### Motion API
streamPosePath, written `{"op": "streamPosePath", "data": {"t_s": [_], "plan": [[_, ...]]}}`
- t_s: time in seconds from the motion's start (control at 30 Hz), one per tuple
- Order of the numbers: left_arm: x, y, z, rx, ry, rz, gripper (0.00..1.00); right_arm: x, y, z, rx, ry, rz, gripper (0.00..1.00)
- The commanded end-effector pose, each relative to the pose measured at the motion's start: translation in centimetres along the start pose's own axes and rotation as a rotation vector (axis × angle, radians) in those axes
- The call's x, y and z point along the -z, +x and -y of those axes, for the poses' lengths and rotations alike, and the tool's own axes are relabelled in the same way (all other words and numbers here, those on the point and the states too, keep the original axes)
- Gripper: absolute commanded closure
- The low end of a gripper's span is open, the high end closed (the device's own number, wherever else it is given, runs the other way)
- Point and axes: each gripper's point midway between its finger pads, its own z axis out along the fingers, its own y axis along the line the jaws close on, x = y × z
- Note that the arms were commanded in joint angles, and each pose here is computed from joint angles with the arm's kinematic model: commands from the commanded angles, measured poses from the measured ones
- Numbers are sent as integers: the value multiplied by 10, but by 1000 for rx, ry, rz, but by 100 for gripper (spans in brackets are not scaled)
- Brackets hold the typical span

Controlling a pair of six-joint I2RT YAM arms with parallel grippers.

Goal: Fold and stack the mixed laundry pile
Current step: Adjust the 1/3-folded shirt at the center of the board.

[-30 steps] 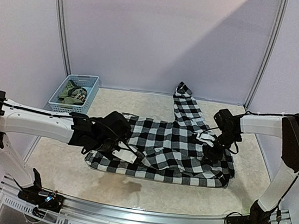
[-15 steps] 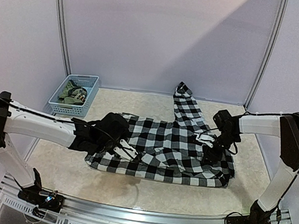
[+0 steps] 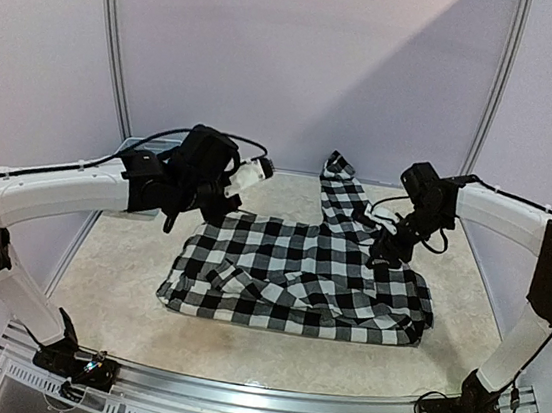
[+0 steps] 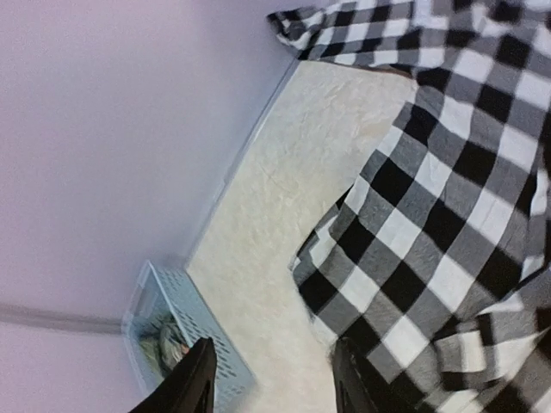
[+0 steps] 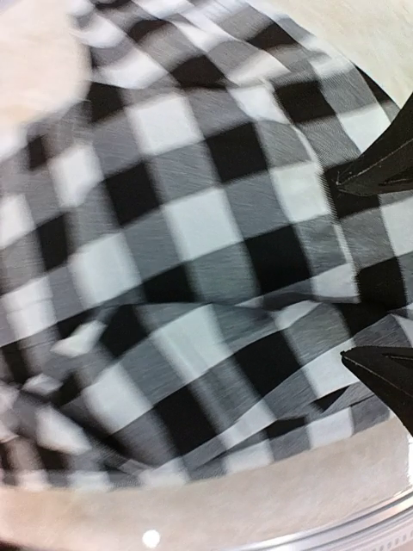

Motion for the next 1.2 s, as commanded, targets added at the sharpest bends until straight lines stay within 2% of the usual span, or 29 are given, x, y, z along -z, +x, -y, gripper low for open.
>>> {"op": "streamPosePath", "data": {"t_s": [0.0,0.07,0.13,0.17,0.27,0.37,0.47,0.6,0.8,1.0,1.17], "plan": [[7,58,11,645,11,-250,47,16,-49,-35,5,-123,114,39],[5,87,21,915,18,-344,43,12,-67,-41,-10,-176,153,40],[-1,107,41,1211,90,-423,43,9,-81,-38,-34,-197,170,39],[-4,112,53,1314,149,-467,43,2,-84,-39,-52,-219,162,39],[-4,122,69,1481,186,-552,43,-13,-97,-48,-62,-295,143,38],[2,134,81,1616,174,-572,42,-35,-122,-65,-56,-405,138,36],[10,144,84,1763,149,-541,40,-53,-149,-81,-81,-485,150,36],[29,161,73,1843,81,-467,32,-90,-172,-93,-102,-517,118,33],[50,171,56,1790,27,-420,31,-141,-190,-89,-180,-496,75,28],[59,172,53,1777,44,-390,31,-181,-176,-90,-252,-515,14,26],[64,175,49,1758,32,-372,32,-193,-169,-114,-222,-596,-10,28]]}}
